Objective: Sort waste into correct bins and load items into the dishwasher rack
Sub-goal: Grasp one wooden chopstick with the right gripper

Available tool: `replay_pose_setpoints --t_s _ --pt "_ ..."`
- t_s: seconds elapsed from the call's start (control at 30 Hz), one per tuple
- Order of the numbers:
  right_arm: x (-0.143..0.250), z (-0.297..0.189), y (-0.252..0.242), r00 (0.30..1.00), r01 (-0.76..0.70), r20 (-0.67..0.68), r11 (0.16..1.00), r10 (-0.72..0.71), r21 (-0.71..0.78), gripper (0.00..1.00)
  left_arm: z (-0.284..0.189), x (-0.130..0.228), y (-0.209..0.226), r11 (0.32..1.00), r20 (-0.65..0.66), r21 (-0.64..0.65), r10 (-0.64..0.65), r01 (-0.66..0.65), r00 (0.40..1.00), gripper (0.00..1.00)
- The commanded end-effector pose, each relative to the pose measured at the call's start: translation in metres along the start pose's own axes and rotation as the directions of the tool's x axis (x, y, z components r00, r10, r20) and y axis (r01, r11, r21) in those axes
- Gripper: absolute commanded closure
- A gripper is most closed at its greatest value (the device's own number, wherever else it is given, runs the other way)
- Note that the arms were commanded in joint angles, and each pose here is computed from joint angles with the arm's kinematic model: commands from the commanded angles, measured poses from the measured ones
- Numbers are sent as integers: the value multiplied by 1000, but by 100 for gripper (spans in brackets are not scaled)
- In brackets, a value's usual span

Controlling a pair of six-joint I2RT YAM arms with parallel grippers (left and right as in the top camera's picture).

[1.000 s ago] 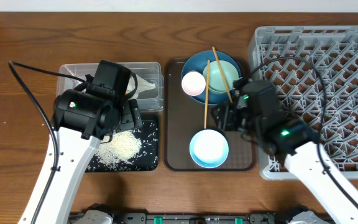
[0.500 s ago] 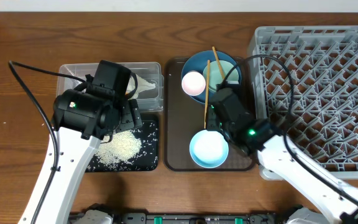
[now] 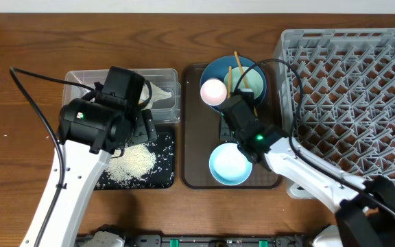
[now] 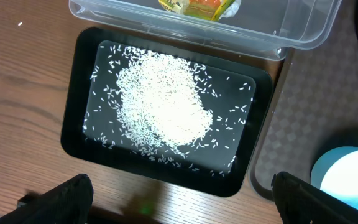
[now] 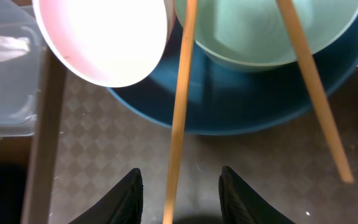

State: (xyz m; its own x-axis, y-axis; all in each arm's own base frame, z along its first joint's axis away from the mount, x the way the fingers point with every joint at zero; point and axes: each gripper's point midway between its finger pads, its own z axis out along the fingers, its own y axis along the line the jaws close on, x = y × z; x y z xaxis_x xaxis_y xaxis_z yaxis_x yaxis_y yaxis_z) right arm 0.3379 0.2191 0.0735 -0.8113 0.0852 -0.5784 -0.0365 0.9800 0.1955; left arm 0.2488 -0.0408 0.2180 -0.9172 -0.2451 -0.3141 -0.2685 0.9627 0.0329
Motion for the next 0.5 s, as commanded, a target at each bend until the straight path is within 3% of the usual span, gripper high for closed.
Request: replay_pose_setpoints --t_s 0.0,0.3,0.47 --pt "0 11 2 1000 -6 2 1000 6 18 62 2 -1 4 1000 0 -21 3 -3 1000 5" --pt "13 27 -2 999 4 -32 999 -3 42 67 2 -1 4 1000 0 -20 3 -3 1000 5" --pt "12 27 1 999 3 -32 1000 -2 27 82 2 -1 4 1000 0 -20 3 -3 1000 5"
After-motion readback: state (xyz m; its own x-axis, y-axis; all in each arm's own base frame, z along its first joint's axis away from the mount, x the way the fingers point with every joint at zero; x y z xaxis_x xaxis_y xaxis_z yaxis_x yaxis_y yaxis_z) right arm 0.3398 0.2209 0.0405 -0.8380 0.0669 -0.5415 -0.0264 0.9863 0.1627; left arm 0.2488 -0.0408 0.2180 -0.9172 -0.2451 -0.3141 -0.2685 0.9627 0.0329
